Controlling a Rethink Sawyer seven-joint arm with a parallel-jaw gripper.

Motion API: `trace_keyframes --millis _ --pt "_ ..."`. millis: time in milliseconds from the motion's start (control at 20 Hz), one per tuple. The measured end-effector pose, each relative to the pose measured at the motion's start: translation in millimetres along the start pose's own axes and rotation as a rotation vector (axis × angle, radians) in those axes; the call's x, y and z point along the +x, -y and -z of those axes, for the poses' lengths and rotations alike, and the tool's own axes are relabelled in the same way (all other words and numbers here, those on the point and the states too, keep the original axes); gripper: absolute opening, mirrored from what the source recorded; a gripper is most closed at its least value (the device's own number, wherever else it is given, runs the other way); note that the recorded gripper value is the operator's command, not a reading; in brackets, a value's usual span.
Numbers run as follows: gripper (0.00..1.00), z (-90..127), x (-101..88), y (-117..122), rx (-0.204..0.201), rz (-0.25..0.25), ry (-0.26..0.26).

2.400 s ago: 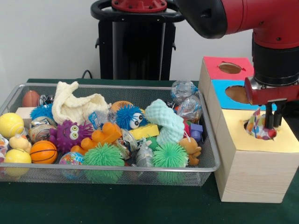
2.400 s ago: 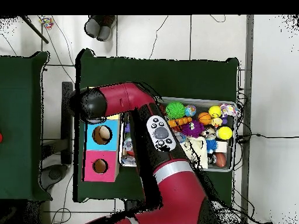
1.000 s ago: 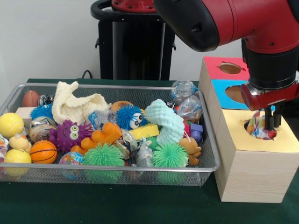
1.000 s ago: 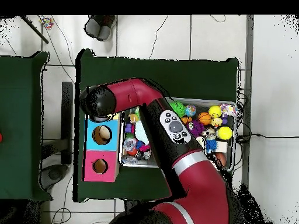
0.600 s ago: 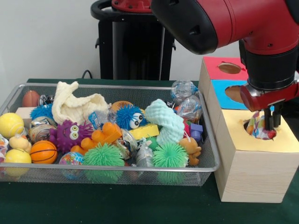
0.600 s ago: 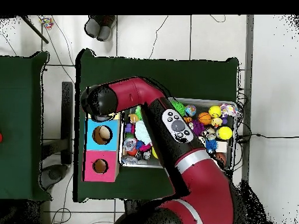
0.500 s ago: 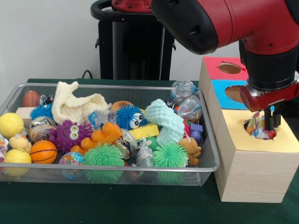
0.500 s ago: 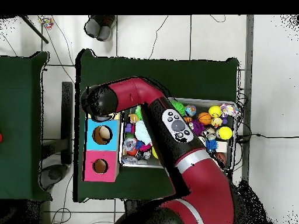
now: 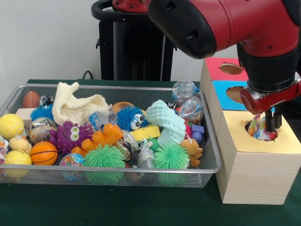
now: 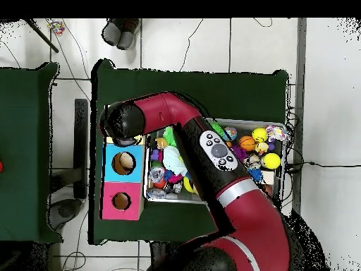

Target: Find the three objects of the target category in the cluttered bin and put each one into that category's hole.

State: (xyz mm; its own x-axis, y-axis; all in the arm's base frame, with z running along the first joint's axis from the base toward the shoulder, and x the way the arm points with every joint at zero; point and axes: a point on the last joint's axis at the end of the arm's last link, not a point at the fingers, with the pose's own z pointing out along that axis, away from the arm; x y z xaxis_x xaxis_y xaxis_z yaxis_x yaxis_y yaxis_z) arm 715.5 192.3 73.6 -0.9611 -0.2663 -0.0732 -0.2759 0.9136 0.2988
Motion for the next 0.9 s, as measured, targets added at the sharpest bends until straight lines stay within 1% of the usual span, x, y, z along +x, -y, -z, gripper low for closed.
trace_keyframes --millis 150,450,600,750,900 --pt "0.0 0.4 0.4 1.4 -0.006 0.044 0.005" --pt "0.0 0.4 0.5 2.0 -0.009 0.112 0.012" --pt "0.0 0.2 0.3 2.0 -0.01 0.133 0.014" --pt "0.0 0.3 0.2 3.6 -0.021 0.163 0.013" --pt "0.0 0.2 -0.1 4.9 -0.03 0.18 0.015"
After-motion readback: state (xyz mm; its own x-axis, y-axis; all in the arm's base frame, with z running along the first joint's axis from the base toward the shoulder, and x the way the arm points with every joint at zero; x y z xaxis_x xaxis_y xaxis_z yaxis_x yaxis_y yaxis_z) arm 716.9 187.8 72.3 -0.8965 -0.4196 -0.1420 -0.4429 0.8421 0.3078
